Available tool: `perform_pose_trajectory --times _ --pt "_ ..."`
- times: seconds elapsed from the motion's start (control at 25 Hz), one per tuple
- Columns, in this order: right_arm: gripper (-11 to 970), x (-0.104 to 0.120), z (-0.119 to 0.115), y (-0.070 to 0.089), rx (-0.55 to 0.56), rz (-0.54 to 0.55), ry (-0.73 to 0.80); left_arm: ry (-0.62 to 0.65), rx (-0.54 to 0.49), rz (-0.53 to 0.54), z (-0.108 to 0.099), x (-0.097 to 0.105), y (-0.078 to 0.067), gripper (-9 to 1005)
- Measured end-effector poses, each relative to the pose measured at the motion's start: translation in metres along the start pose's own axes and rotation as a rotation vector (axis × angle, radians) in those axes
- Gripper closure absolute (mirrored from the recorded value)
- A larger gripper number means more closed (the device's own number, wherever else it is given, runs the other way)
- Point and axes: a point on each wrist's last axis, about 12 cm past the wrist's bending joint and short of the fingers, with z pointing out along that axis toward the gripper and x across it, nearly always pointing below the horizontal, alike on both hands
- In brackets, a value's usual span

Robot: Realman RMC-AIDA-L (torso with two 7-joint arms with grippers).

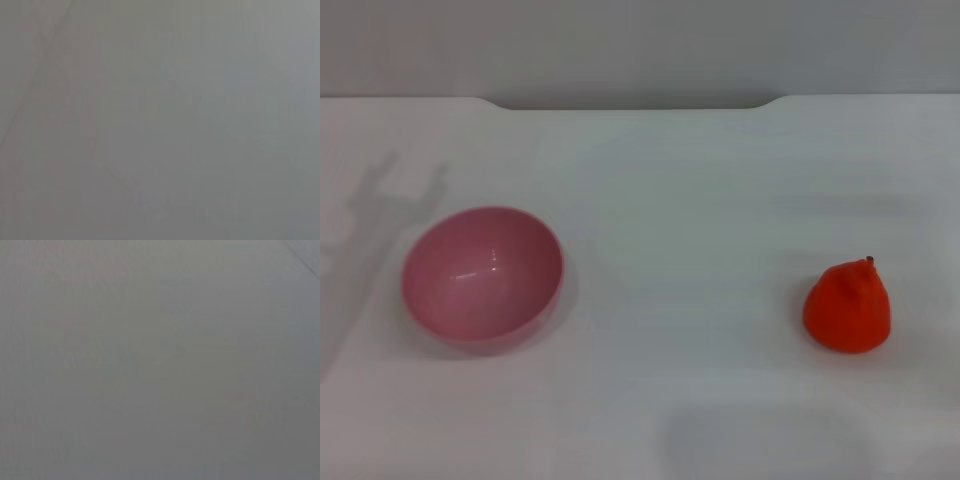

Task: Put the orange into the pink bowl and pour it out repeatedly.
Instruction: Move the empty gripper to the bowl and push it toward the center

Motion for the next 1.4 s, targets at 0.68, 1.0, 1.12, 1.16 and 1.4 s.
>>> perform_pose_trajectory --times 0.68,1.0,1.12,1.16,1.4 --pt "206 0.004 -0.015 -0.007 0.011 -0.012 0.061 0.034 0.042 -0.044 0.013 -0.016 0.011 233" --pt "205 0.004 -0.018 -0.009 0.009 -0.016 0.072 0.219 0.194 -0.193 0.041 -0.044 0.023 236" --pt "205 0.004 -0.018 -0.009 0.012 -0.016 0.074 0.315 0.230 -0.257 0.050 -0.056 0.027 237" --pt "205 0.003 -0.018 -0.010 0.012 -0.017 0.074 0.342 0.241 -0.267 0.052 -0.058 0.028 237" --pt "206 0.003 -0.016 -0.009 0.006 -0.017 0.070 0.667 0.291 -0.310 0.074 -0.077 0.028 239"
